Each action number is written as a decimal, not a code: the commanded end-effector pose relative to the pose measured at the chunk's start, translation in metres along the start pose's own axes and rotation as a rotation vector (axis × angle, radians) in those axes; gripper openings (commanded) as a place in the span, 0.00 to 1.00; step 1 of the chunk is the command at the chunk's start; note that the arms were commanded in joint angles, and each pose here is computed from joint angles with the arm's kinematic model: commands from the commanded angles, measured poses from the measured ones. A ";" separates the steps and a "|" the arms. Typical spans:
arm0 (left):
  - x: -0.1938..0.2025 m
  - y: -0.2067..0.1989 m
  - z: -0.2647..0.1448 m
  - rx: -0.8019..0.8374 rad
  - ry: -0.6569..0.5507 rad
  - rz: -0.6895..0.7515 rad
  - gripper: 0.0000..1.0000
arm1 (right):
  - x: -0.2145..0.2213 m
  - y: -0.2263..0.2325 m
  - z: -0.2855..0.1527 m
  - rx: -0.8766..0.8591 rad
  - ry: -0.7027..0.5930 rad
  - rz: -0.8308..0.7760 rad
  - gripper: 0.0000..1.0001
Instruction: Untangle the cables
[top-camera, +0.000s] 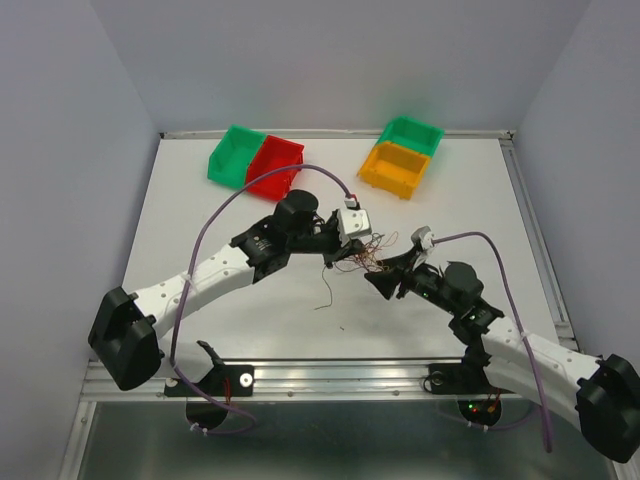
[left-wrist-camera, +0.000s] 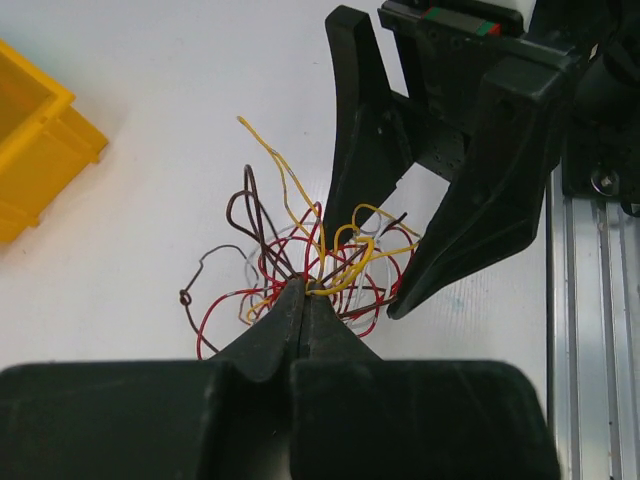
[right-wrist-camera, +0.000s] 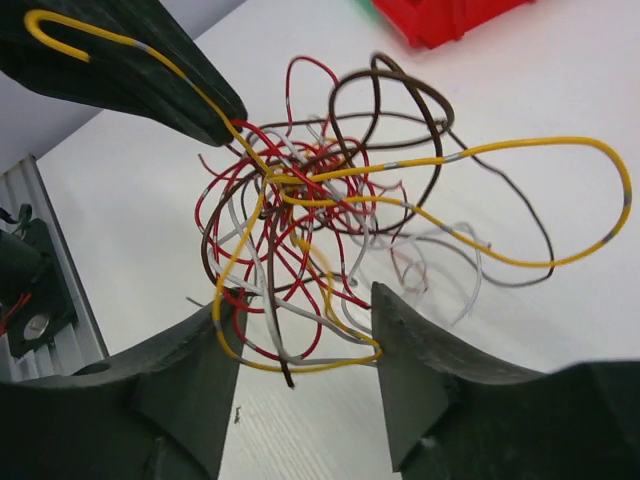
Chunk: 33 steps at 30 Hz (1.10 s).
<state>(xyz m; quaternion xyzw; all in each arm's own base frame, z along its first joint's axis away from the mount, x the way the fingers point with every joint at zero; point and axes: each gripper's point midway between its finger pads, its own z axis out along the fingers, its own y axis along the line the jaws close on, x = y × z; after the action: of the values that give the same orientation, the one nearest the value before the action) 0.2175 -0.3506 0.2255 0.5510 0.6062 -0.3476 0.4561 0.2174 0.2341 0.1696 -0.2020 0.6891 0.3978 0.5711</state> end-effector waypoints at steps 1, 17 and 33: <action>-0.043 0.003 -0.015 -0.029 -0.105 0.036 0.00 | -0.037 0.007 0.011 -0.013 -0.090 -0.043 0.52; -0.037 0.001 -0.004 0.028 -0.078 -0.007 0.00 | -0.048 0.075 -0.010 -0.400 -0.195 -0.072 0.69; -0.038 0.083 -0.047 -0.149 -0.173 -0.140 0.00 | -0.026 0.101 0.014 -0.573 -0.079 -0.071 0.52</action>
<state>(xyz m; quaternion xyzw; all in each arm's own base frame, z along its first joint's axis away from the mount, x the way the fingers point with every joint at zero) 0.2869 -0.3051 0.2454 0.4437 0.6647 -0.3508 0.4880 0.1569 0.2904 0.1927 -0.3410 0.5687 0.5558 0.5014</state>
